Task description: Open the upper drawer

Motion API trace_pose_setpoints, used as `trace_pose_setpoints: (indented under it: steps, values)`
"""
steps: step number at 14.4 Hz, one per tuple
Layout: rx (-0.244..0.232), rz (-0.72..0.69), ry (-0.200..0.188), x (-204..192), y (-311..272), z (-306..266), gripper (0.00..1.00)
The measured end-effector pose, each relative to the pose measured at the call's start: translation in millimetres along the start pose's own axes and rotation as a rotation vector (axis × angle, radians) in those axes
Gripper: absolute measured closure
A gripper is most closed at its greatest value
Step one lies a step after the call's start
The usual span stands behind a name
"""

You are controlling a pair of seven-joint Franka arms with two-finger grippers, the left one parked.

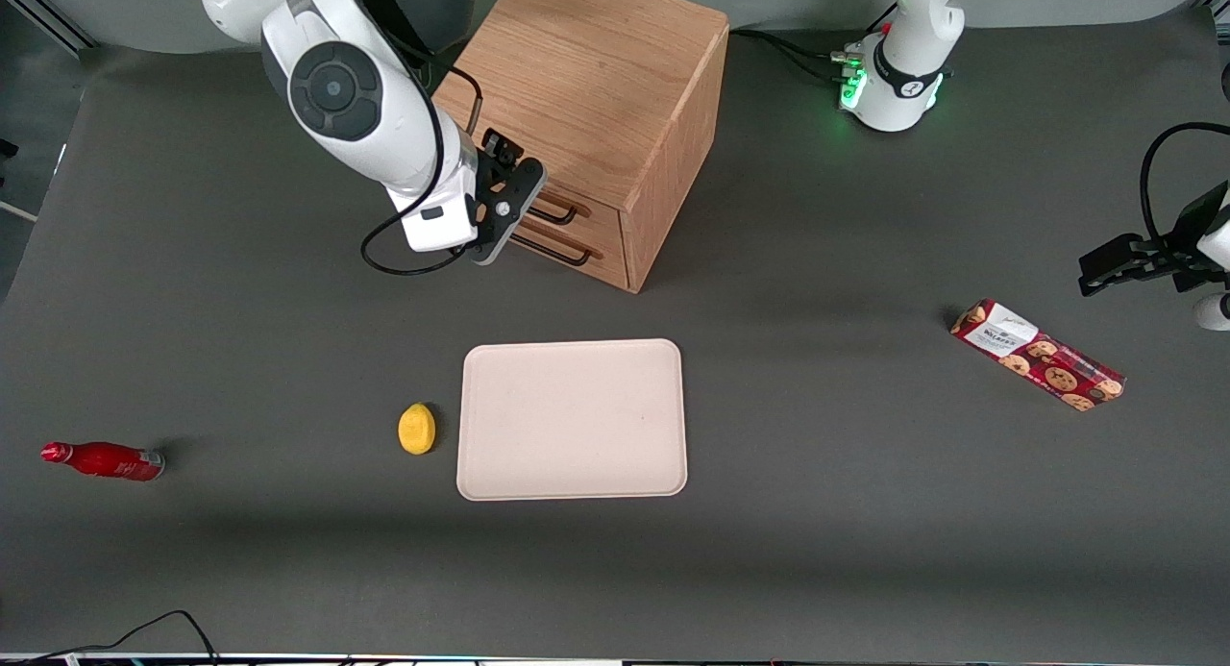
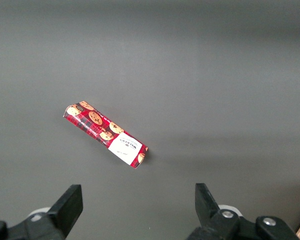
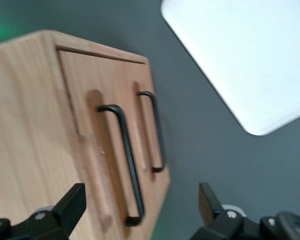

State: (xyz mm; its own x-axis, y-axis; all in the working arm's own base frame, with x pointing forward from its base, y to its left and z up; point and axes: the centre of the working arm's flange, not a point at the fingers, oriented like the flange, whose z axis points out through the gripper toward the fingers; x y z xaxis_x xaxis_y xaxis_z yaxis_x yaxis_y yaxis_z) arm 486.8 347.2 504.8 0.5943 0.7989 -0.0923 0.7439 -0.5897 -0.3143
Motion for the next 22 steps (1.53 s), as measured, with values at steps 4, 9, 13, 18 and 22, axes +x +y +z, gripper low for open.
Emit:
trace_pose_setpoints:
  steps: [4, 9, 13, 18, 22]
  values:
    - [0.050, -0.013, -0.008, -6, 18, 13, 0.00]
    - [0.065, -0.009, -0.043, -5, 41, 56, 0.00]
    - [0.076, -0.003, -0.059, -4, 45, 76, 0.00]
    - [0.105, -0.004, -0.078, -5, 39, 91, 0.00]
    - [0.117, -0.014, -0.084, -3, 31, 101, 0.00]
